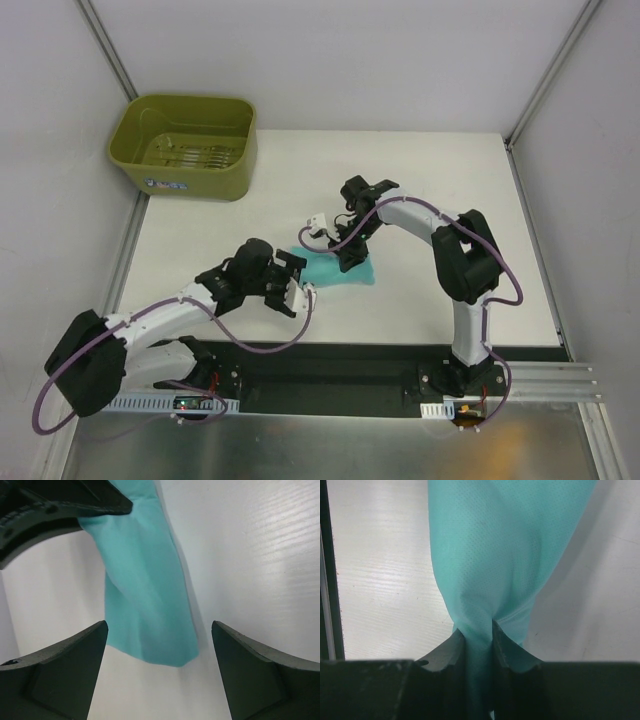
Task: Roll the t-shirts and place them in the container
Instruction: Roll the T-shirt to the center of the board.
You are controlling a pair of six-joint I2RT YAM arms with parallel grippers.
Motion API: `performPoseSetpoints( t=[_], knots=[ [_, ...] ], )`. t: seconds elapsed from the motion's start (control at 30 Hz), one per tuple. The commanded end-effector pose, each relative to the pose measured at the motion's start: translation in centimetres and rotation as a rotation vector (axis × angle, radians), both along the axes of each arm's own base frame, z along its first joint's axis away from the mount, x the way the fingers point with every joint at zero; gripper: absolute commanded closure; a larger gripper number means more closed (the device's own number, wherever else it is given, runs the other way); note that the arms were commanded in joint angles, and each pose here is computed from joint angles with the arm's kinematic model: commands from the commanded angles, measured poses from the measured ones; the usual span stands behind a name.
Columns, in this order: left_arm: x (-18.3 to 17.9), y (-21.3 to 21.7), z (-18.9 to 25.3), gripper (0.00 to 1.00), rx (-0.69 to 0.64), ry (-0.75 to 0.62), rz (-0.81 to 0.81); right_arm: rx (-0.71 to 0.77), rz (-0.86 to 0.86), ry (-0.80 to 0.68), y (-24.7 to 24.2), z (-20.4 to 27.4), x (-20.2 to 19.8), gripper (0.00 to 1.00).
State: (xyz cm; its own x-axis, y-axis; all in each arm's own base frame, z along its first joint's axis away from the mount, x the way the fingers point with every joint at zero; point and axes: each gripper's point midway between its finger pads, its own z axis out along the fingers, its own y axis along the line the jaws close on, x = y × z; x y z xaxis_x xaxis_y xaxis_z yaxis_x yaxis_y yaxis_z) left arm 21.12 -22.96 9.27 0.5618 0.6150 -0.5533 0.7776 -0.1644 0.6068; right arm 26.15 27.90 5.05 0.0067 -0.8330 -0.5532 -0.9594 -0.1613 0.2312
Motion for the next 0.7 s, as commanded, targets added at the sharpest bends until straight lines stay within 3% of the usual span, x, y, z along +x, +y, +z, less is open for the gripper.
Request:
performPoseSetpoints(
  t=[0.0,0.5,0.67],
  knots=[
    [3.0,-1.5,1.1,0.15,-0.005,0.026,0.095,0.043,-0.001,-0.01,0.7,1.6,0.1,0.78],
    [4.8,-2.1,-4.6,0.15,0.171,0.112,0.077,0.058,0.031,-0.019,0.8,1.6,-0.5,0.78],
    [6.0,-1.2,-6.2,0.19,0.246,0.122,0.144,0.064,0.035,-0.026,0.8,1.6,-0.6,0.78]
  ],
)
